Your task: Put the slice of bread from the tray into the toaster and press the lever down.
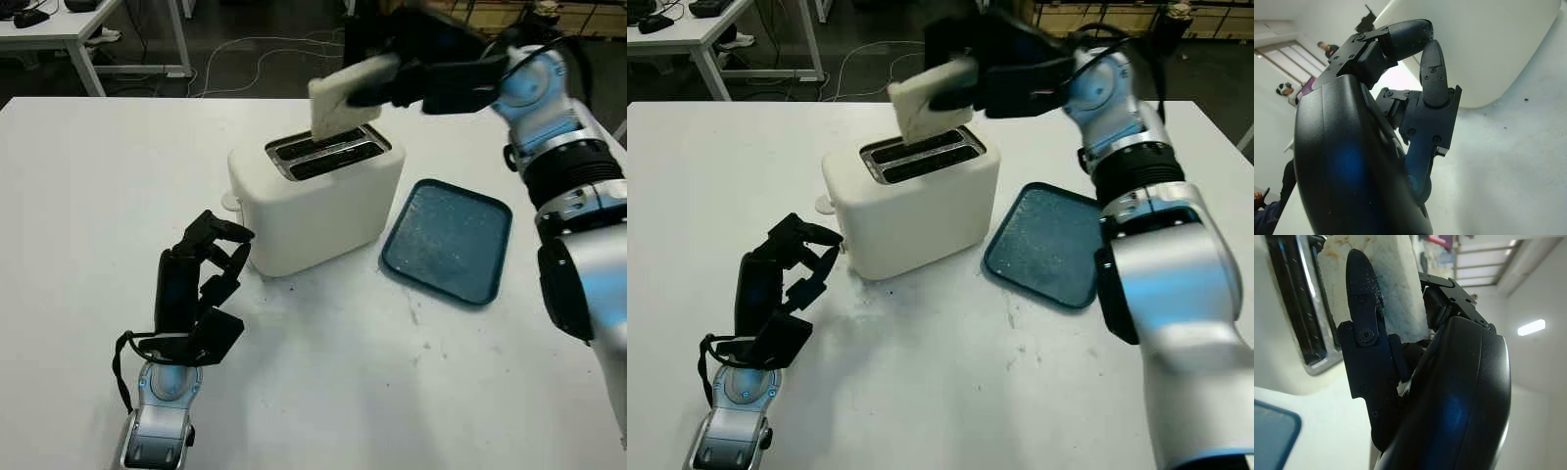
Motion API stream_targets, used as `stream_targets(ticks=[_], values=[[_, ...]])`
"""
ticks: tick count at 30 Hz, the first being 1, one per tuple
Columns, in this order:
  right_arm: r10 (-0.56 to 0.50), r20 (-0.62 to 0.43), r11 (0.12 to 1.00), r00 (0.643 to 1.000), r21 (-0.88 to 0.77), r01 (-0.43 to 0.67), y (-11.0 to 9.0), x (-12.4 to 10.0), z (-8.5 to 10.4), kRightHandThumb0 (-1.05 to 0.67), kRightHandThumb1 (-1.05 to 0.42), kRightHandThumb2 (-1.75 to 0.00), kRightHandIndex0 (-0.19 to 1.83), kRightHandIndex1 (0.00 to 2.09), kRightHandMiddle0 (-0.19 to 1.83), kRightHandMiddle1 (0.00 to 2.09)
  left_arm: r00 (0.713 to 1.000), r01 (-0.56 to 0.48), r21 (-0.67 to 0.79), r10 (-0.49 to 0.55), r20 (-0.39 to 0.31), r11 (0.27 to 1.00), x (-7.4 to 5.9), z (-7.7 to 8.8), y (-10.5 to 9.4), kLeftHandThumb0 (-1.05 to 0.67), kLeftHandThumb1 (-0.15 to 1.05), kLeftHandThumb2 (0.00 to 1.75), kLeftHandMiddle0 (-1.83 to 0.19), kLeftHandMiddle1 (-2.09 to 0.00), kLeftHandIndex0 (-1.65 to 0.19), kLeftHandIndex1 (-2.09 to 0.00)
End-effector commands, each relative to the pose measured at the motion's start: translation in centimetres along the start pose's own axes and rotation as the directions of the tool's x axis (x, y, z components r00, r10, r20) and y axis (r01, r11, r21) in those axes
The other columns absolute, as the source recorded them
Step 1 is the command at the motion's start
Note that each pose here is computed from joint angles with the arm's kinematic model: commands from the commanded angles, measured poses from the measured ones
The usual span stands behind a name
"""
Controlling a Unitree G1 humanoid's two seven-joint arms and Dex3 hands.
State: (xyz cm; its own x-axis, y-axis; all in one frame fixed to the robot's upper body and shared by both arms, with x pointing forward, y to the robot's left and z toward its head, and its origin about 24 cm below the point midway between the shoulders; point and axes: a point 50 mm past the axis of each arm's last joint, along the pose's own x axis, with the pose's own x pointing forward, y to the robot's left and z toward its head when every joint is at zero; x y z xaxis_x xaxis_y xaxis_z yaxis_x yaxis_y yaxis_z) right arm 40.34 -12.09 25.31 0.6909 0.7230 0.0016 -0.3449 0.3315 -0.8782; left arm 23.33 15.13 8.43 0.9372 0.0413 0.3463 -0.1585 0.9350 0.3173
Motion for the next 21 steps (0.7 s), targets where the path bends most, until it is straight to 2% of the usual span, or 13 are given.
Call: stream_targets(ticks=[1, 6, 15, 21], values=[[0.03, -0.017, 0.999, 0.999, 0.039, -0.029, 0.6, 0.3, -0.3, -0.56, -0.92, -0.17, 1.16, 1.75, 0.96, 1.75, 1.0, -0.003, -0.004, 0.003, 0.008, 1.0, 0.0, 0.2, 0.0, -0.33, 0.92, 0.45, -0.61, -1.75, -0.55, -1.26], [0.058, -0.029, 0.986, 0.998, 0.156, -0.053, 1.0, 0.2, -0.8, -0.6, -0.92, -0.19, 1.15, 1.75, 0.98, 1.75, 1.0, 0.0, 0.002, 0.0, 0.003, 1.0, 0.0, 0.0, -0.1, -0.34, 0.92, 0.45, -0.61, -1.75, -0.55, -1.27], [-0.014, -0.033, 0.993, 0.999, 0.12, 0.018, -1.3, -0.8, -0.5, -0.62, -0.92, -0.18, 1.17, 1.75, 1.01, 1.75, 1.0, 0.001, -0.001, -0.001, -0.002, 1.0, 0.0, -0.1, -0.1, -0.34, 0.92, 0.46, -0.6, -1.75, -0.55, -1.29], [0.001, -0.045, 0.988, 0.999, 0.157, 0.006, -0.9, -0.9, -1.0, -0.62, -0.92, -0.2, 1.15, 1.75, 0.99, 1.75, 1.0, -0.002, -0.008, 0.002, -0.003, 1.0, 0.0, -0.1, -0.3, -0.34, 0.92, 0.46, -0.61, -1.75, -0.54, -1.29]])
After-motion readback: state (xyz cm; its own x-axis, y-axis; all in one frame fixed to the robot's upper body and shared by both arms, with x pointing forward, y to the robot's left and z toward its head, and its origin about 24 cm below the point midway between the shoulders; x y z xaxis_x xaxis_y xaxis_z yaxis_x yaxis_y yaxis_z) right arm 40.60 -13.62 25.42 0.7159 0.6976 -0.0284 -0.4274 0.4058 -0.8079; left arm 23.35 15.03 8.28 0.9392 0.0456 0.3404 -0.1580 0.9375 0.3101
